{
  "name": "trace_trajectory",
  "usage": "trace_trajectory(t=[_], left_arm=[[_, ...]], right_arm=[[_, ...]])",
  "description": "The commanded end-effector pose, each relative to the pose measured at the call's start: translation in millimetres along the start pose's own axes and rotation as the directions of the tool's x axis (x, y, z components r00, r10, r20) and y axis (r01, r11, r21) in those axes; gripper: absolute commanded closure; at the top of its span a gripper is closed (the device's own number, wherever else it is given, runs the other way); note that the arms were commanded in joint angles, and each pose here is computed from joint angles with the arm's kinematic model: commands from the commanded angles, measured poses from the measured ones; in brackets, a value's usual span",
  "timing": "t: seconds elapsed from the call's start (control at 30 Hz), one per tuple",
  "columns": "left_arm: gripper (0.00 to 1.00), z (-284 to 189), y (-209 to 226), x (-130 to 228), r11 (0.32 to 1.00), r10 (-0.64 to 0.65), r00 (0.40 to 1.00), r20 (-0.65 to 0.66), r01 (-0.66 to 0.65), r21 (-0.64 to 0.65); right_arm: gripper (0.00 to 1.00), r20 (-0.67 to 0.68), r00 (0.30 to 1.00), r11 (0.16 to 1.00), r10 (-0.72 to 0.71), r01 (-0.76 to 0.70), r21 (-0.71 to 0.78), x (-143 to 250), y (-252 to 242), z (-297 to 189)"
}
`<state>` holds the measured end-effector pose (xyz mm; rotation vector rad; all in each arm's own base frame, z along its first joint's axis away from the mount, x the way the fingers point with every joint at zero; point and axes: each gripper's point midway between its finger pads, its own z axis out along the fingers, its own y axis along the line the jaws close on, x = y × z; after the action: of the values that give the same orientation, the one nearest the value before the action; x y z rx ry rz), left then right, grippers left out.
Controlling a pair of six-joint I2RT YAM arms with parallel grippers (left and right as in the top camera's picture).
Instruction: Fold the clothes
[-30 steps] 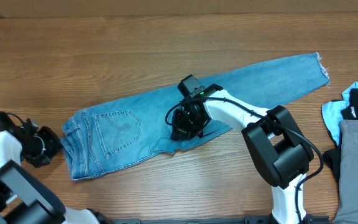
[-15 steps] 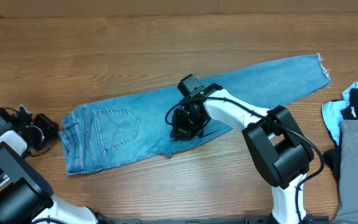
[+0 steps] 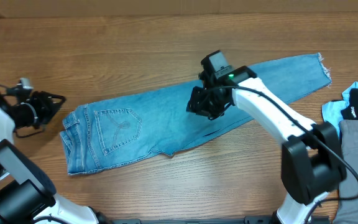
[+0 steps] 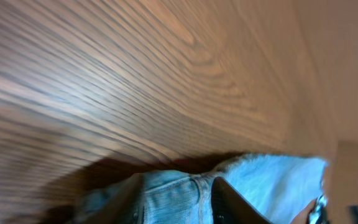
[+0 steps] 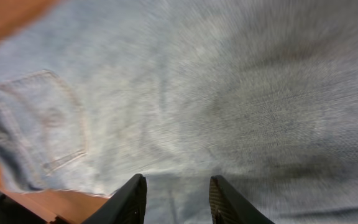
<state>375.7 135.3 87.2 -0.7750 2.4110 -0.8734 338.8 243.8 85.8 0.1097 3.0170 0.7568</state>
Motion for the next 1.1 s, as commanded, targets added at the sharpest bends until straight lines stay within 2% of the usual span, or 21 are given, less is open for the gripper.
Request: trace_trajectory(t=[0.0,0.07,0.1,0.23,0.27,0.3,0.33,0.43,0.57,0.67,0.83,0.9,1.0,1.07], left_arm=[[0.53,21,-2,22,0.993,0.113,0.991,-0.075,-0.115,-0.028],[0.51,30,0,31,0.988,0.127,0.986,-0.105,-0.135,-0.070],[0.56,32,3,34,0.983,0.134,0.984,-0.119,-0.147,-0.106],[0.77,35,8,37,0.975,0.136,0.981,-0.135,-0.156,-0.158],[0.88,34,8,37,0.975,0.133,0.982,-0.136,-0.155,-0.159],[0.94,33,9,35,0.975,0.132,0.982,-0.132,-0.153,-0.162],[0.96,31,13,33,0.972,0.129,0.984,-0.126,-0.151,-0.181],[0.96,17,17,23,0.968,0.103,0.988,-0.115,-0.126,-0.215],[0.96,-7,-21,14,0.988,0.104,0.987,-0.122,-0.117,-0.104],[0.96,-24,-43,24,0.984,0.132,0.975,-0.177,-0.151,-0.096],[0.96,-26,-27,52,0.944,0.087,0.955,-0.283,-0.170,-0.284],[0.96,-18,-20,69,0.935,0.069,0.940,-0.333,-0.178,-0.308],[0.96,-8,5,98,0.908,-0.007,0.924,-0.382,-0.154,-0.390],[0.96,-2,34,117,0.867,-0.084,0.923,-0.375,-0.117,-0.484]], right_arm=[[0.63,0.027,0.999,1.000,-0.031,0.031,0.008,-4,1,-12],[0.63,0.017,1.000,1.000,-0.026,0.025,0.015,-1,0,-12],[0.63,0.013,1.000,1.000,-0.024,0.023,0.017,-1,-1,-12],[0.62,0.007,1.000,1.000,-0.021,0.020,0.021,1,-2,-12],[0.63,0.006,1.000,1.000,-0.020,0.020,0.022,1,-2,-12],[0.62,0.005,1.000,1.000,-0.020,0.019,0.023,2,-2,-12],[0.62,0.004,1.000,1.000,-0.019,0.019,0.023,2,-3,-12],[0.62,-0.004,0.999,0.999,-0.035,0.035,0.028,4,-4,-12],[0.62,0.005,1.000,0.995,-0.031,0.030,0.093,3,-16,-13],[0.62,0.017,1.000,0.993,-0.023,0.021,0.117,0,-23,-14],[0.62,0.023,1.000,0.993,-0.009,0.006,0.118,-3,-27,-17],[0.62,0.024,1.000,0.993,-0.009,0.007,0.117,-3,-27,-17],[0.62,0.025,1.000,0.993,-0.010,0.007,0.116,-4,-27,-17],[0.62,0.024,1.000,0.993,-0.009,0.006,0.116,-3,-27,-17]])
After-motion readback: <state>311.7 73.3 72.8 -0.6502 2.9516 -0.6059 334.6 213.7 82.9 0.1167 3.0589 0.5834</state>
